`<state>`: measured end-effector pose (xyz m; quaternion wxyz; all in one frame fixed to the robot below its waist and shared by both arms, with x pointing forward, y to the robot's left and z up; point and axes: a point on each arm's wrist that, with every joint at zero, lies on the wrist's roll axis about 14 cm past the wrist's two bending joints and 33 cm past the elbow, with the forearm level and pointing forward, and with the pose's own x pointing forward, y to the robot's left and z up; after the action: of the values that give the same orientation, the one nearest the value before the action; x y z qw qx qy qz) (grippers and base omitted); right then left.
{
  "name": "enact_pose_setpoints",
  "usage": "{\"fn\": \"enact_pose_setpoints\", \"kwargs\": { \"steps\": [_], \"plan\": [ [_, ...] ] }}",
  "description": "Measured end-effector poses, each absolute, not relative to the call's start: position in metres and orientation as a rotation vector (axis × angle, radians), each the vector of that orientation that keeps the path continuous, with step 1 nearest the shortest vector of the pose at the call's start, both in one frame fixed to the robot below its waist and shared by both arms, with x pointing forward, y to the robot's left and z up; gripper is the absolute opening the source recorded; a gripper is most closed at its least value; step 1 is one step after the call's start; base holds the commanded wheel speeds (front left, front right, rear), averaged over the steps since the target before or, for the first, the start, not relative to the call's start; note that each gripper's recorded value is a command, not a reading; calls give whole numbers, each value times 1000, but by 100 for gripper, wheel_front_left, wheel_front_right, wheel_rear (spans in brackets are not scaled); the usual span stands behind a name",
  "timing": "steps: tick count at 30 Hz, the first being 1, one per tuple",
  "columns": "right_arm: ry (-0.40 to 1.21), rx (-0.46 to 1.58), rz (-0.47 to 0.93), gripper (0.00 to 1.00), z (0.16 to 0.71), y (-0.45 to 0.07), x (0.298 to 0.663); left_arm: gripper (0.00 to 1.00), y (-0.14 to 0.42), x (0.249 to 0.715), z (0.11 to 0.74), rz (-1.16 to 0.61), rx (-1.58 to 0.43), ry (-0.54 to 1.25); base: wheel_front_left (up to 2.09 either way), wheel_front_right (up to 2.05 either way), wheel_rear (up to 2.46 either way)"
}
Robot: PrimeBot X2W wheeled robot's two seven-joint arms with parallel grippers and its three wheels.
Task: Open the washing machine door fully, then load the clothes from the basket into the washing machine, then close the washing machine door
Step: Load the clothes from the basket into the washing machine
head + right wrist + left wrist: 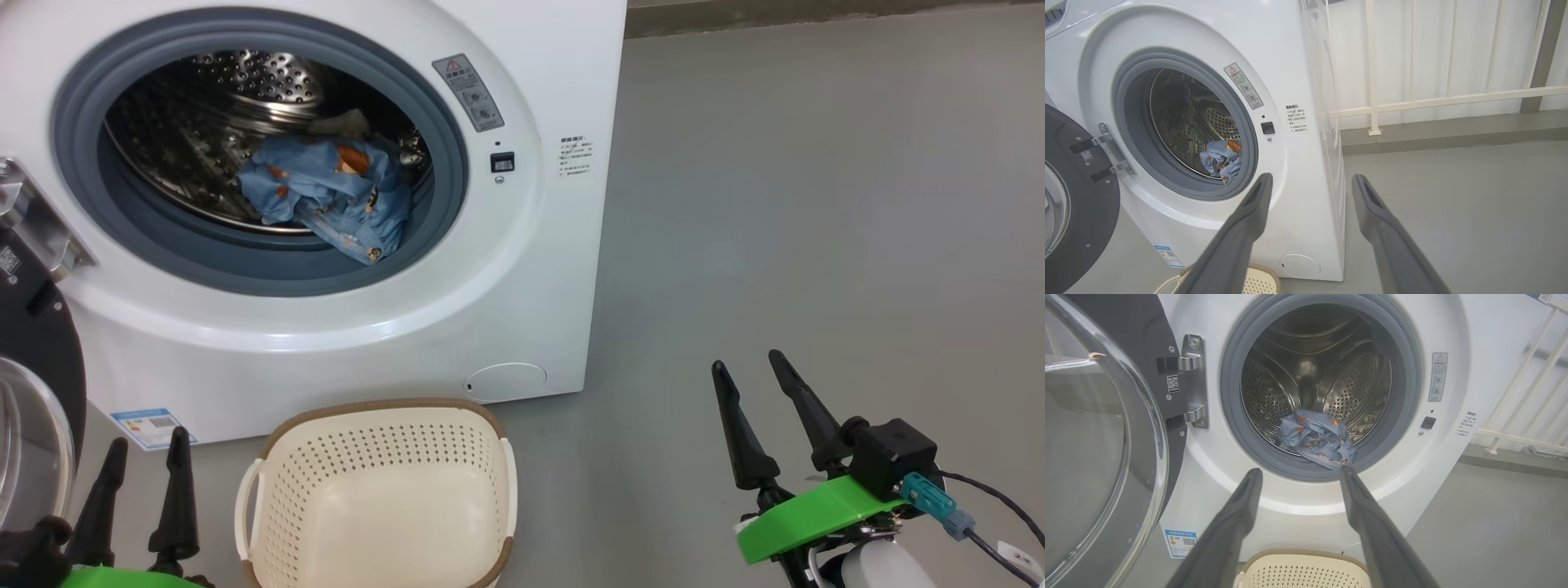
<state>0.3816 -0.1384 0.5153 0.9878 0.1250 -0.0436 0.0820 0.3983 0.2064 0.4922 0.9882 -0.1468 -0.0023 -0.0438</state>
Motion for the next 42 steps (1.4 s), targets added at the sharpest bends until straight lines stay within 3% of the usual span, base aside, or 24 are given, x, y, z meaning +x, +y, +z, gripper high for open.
{"fn": "enact_pose_setpoints", "kwargs": {
  "steps": [16, 28, 42],
  "plan": [
    [-68, 251, 162, 100, 508, -139, 382, 100, 194, 404, 483, -128, -290, 34, 0, 0, 0],
    [-58, 251, 126, 100, 502, -150, 386, 100, 173, 446, 497, -229, -280, 14, 0, 0, 0],
    [-18, 246, 76, 100, 484, -165, 397, 100, 122, 523, 490, -446, -270, 111, 0, 0, 0]
  ]
}}
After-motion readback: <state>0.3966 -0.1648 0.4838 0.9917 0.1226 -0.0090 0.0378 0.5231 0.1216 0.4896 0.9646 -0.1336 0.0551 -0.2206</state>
